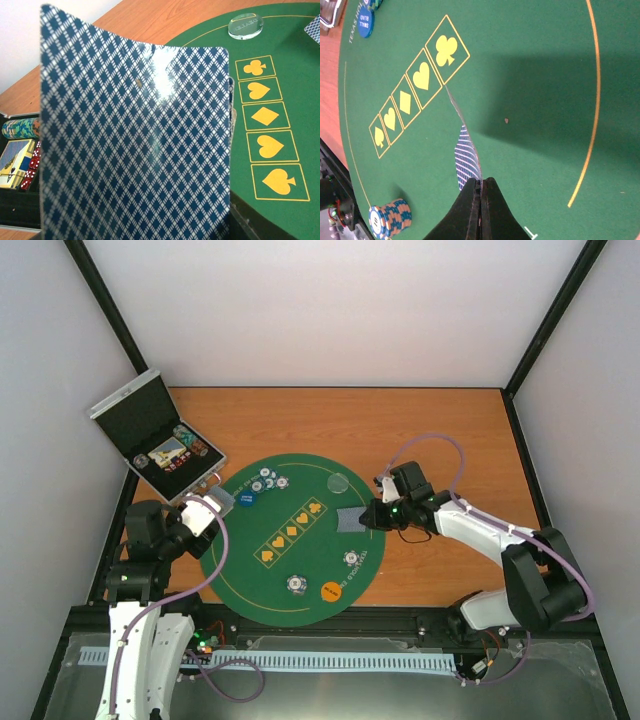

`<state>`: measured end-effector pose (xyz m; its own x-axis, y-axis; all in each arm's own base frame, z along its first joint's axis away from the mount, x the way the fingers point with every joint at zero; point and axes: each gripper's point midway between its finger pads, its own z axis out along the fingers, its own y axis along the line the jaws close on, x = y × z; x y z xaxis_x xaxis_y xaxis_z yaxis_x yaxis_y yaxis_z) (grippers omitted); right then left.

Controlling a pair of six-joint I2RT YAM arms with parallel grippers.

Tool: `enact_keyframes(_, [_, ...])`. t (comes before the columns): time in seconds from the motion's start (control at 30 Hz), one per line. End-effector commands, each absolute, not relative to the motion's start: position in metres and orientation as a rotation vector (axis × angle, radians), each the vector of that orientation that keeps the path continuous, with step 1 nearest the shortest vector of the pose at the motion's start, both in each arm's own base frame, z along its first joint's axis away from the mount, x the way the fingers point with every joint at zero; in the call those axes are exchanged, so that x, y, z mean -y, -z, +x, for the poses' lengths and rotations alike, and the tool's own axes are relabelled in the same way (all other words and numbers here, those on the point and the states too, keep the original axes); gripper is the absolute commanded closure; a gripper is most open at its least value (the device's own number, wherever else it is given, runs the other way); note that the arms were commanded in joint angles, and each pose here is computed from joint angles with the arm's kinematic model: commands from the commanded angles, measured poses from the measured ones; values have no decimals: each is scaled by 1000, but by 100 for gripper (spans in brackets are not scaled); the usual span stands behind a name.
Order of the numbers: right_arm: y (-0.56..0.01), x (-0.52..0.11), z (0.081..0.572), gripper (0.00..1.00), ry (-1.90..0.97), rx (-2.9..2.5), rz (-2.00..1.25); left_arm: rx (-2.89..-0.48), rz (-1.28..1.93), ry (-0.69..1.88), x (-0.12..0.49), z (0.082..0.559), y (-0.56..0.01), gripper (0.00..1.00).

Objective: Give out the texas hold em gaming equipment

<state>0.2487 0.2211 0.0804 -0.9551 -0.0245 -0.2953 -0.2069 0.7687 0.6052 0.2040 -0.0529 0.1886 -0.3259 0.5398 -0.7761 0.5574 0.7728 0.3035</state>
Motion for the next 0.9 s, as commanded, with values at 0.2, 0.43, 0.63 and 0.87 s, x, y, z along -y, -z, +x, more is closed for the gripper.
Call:
enact_keyframes(0.2, [-83, -226, 260, 97, -1008, -2643, -130, -1948, 817, 8, 53, 207, -199, 52])
enact_keyframes(0.43, [-87, -224, 260, 97, -991, -2635, -148, -1949, 815, 9, 53, 207, -199, 52])
enact_keyframes(0.63, [-87, -224, 260, 97, -993, -2633, -144, -1947, 814, 6, 52, 207, -199, 52])
enact_keyframes(0.87, [-87, -223, 259, 97, -991, -2632, -139, -1949, 813, 6, 52, 207, -199, 52])
